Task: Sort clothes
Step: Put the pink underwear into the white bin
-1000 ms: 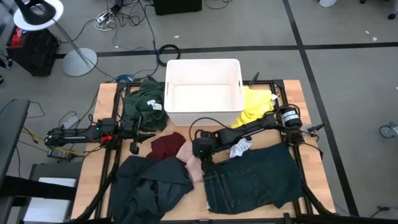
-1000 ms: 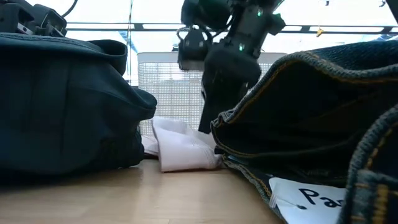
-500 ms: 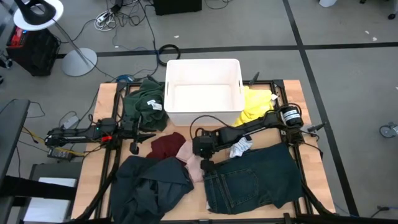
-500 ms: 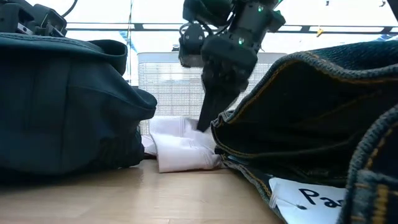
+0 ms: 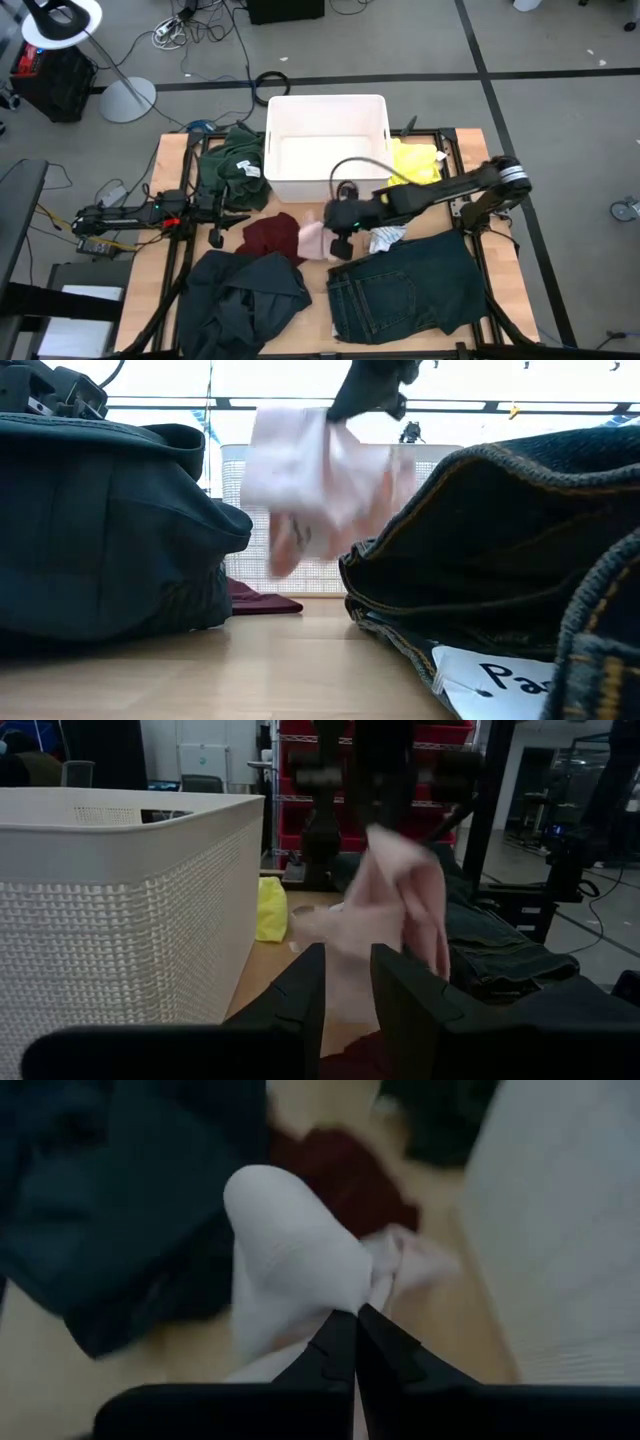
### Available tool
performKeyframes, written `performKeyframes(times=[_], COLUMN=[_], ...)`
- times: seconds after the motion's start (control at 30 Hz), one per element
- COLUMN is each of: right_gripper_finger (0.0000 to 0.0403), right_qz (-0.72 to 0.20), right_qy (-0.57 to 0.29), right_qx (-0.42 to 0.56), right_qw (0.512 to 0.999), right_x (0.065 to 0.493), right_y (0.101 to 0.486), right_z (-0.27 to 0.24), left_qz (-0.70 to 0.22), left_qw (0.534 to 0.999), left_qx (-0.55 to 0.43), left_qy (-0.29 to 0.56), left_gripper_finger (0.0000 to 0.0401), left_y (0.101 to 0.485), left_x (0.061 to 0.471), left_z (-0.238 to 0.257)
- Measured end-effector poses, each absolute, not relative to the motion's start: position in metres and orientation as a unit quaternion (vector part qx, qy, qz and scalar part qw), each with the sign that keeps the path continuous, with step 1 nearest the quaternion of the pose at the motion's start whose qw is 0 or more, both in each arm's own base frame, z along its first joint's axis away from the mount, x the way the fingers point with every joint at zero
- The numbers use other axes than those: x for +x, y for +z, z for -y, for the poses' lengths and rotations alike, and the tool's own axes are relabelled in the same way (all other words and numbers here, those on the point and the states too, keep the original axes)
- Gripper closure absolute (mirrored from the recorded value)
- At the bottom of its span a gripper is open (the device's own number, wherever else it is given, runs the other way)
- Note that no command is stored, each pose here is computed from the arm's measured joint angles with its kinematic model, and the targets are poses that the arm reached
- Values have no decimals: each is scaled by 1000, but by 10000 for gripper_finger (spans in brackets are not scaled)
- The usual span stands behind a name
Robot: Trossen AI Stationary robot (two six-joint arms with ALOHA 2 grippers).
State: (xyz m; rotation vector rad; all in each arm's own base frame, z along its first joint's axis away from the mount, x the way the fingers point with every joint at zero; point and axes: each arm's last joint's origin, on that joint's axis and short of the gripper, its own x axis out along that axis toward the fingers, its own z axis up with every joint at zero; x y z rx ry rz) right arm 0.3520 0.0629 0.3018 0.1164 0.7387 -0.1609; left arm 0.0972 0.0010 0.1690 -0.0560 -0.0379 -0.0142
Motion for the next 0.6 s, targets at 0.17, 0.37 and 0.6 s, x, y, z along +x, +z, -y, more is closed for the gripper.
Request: performKeyframes(times=[0.17,0.37,0.6], right_gripper_finger=[402,402,403], right_qz=[-287,-211,-125], right_qy=[-107,-133,-148], right_qx=[73,83,63], right_qw=[949,965,979], right_x=[324,293,267], right_y=[345,385,420], right_z=[-55,-45,-23], left_qz=[19,19,19], left_qw=[999,999,999], left_qx=[-28,-28,-28], left_qy=[-7,-7,-7], left_gripper_finger=[312,312,312], left_y=[169,169,169], left_x=[97,97,97], left_z=[-1,-1,-1])
